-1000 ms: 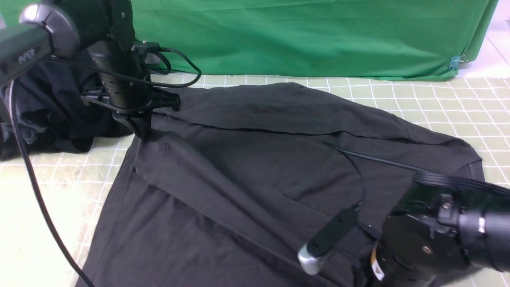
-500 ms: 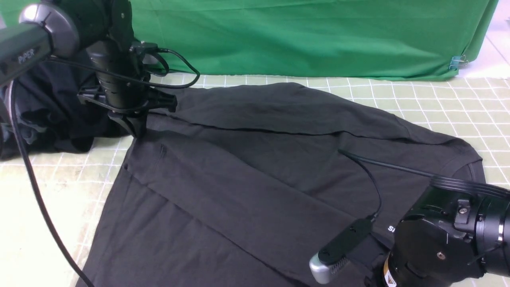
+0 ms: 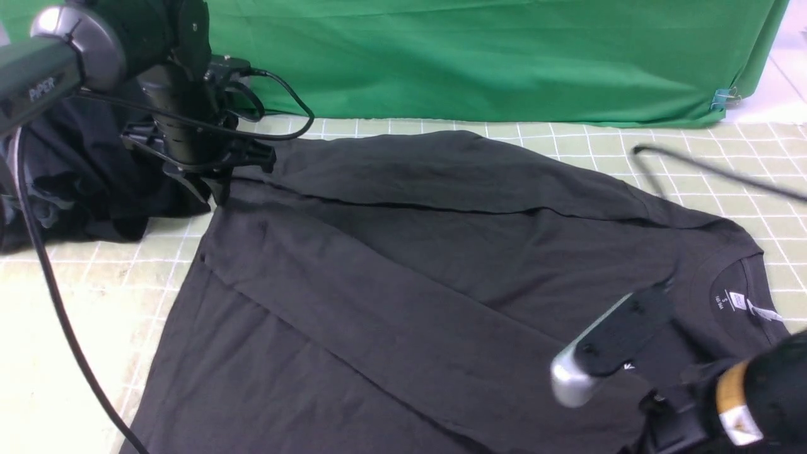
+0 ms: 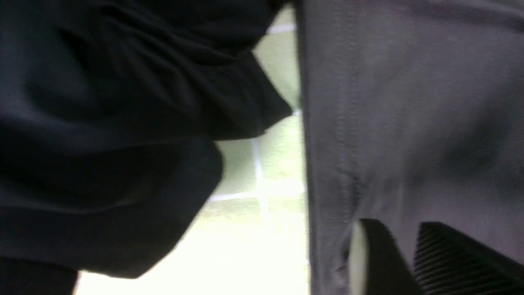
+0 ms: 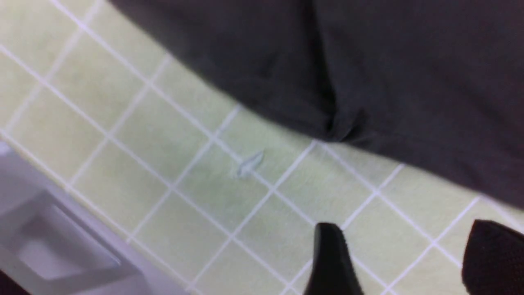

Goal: Fold a long-sleeved shirt over a green coffee tablecloth.
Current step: 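Fold the left side of the black T-shirt inward over its body, then grab the top left corner of the dark shirt with the left gripper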

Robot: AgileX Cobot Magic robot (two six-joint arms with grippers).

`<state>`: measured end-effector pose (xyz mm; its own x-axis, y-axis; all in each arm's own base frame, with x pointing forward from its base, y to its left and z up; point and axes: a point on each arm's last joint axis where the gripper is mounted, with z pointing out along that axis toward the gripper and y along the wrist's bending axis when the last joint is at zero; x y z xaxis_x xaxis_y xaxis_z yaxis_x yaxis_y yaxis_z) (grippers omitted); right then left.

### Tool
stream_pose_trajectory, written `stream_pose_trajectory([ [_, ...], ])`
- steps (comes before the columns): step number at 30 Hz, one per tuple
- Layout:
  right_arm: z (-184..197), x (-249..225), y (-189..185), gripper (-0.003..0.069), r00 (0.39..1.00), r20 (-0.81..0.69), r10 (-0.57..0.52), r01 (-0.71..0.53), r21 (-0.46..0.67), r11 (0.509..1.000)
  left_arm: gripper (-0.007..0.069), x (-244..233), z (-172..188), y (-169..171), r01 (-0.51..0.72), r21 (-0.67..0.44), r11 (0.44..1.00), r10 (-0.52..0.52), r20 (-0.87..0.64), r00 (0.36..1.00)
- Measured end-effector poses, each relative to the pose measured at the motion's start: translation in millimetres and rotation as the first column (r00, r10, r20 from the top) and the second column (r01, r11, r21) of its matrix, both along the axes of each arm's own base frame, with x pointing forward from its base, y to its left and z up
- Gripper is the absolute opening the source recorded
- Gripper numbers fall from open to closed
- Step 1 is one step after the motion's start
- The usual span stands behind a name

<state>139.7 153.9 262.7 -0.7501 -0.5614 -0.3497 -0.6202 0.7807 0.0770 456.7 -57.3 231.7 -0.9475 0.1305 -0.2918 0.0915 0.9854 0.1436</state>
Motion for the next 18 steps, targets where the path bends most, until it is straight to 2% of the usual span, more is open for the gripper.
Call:
stream_pose_trajectory([
  [2, 8, -3, -5, 0.0412, 0.999, 0.035, -0.015, 0.014, 0.019, 1.000, 0.0267, 0, 0, 0, -0.026, -0.006, 1.000, 0.026, 0.005, 1.000],
  [3, 9, -3, -6, 0.0412, 0.999, 0.037, -0.021, 0.020, 0.026, 0.999, 0.0267, 0, 0, 0, -0.026, -0.006, 1.000, 0.026, 0.005, 1.000],
  [4, 13, -4, -9, 0.0412, 0.998, 0.062, -0.028, 0.027, 0.030, 0.999, 0.0326, 2, 1, 0, -0.062, -0.024, 0.998, 0.063, 0.020, 0.998],
  [6, 18, -4, -13, 0.0412, 0.995, 0.092, -0.038, 0.036, 0.028, 0.999, 0.0389, 6, 4, 2, -0.114, -0.048, 0.992, 0.116, 0.050, 0.992],
  [8, 22, -3, -14, 0.0412, 0.993, 0.108, -0.051, 0.049, 0.024, 0.999, 0.0417, 12, 6, 4, -0.144, -0.080, 0.986, 0.150, 0.077, 0.986],
  [12, 38, 2, -12, 0.0412, 0.986, 0.153, -0.059, 0.052, 0.046, 0.998, 0.0435, 26, 3, 10, -0.184, -0.154, 0.971, 0.201, 0.099, 0.975],
  [18, 62, 7, -7, 0.0412, 0.973, 0.220, -0.065, 0.043, 0.102, 0.994, 0.0409, 48, -32, 9, -0.205, -0.245, 0.948, 0.233, 0.091, 0.968],
])
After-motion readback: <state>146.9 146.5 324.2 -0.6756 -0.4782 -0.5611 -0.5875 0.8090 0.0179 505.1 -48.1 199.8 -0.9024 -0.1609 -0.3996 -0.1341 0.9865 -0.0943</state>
